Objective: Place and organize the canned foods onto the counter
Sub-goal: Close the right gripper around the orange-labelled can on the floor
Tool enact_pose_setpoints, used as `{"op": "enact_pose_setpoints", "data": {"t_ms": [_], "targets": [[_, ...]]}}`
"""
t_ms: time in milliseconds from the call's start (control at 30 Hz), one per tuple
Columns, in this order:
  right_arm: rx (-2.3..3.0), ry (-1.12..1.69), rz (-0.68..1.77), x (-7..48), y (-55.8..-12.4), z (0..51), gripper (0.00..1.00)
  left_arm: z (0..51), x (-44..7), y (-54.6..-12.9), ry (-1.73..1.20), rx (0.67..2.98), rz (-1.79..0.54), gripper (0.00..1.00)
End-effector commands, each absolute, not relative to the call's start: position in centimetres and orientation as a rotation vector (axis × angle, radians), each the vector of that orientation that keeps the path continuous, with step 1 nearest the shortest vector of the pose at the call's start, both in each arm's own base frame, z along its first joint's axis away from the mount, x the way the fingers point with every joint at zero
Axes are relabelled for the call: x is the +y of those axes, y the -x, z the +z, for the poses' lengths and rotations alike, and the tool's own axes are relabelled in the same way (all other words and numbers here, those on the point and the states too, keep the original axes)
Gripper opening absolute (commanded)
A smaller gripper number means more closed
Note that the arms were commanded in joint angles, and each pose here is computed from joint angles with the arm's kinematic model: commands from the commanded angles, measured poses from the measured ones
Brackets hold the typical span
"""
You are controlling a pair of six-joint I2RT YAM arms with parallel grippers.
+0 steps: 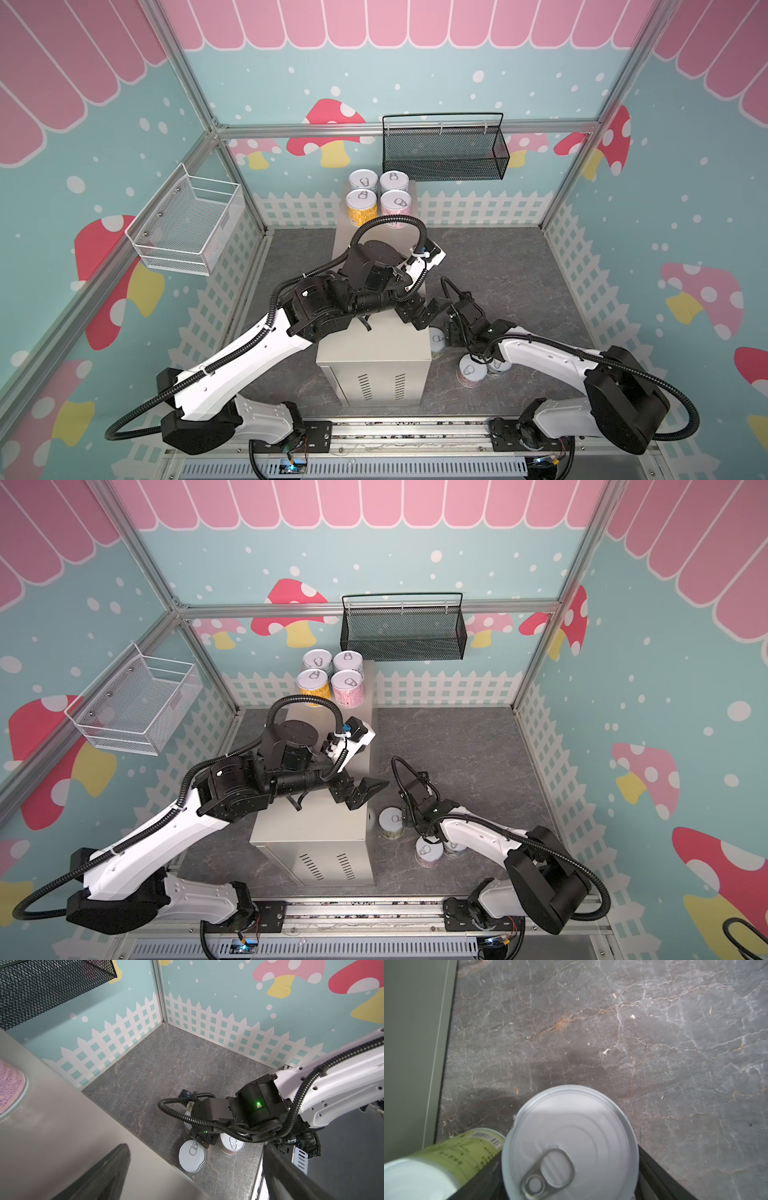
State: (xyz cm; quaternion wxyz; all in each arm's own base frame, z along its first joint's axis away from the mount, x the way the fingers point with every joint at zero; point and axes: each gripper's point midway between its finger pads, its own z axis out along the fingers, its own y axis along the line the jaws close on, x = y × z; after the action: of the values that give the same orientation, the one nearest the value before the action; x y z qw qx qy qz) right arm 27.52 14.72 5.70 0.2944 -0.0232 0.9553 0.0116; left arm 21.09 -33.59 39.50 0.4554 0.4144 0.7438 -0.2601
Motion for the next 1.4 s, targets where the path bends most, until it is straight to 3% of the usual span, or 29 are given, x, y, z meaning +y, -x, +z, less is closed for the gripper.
{"op": "enact_pose_setpoints", "data": {"t_ms": [0,333,667,1033,1367], "targets": [[2.496,0.038,0.033,14.7,-28.9,6.4,0.83,40.4,-33.9,-21.3,-1.030,1.797,-0.628,0.99],[2.478,0.048,0.063,14.3,-30.0,6.5,0.79,39.9,-34.3,-21.6,-1.029,1.813,-0.627,0.99],[2.437,0.074,0.068,14.2,-30.5,7.8,0.67,40.1,-34.1,-21.6,-1.020,1.811,-0.624,0.99],[2.291,0.128,0.066,13.5,-30.8,14.7,0.63,41.5,-32.5,-21.8,-0.997,1.780,-0.575,0.99],[2.129,0.288,0.127,14.4,-30.7,25.3,0.63,42.8,-28.7,-21.6,-1.014,1.786,-0.620,0.99]]}}
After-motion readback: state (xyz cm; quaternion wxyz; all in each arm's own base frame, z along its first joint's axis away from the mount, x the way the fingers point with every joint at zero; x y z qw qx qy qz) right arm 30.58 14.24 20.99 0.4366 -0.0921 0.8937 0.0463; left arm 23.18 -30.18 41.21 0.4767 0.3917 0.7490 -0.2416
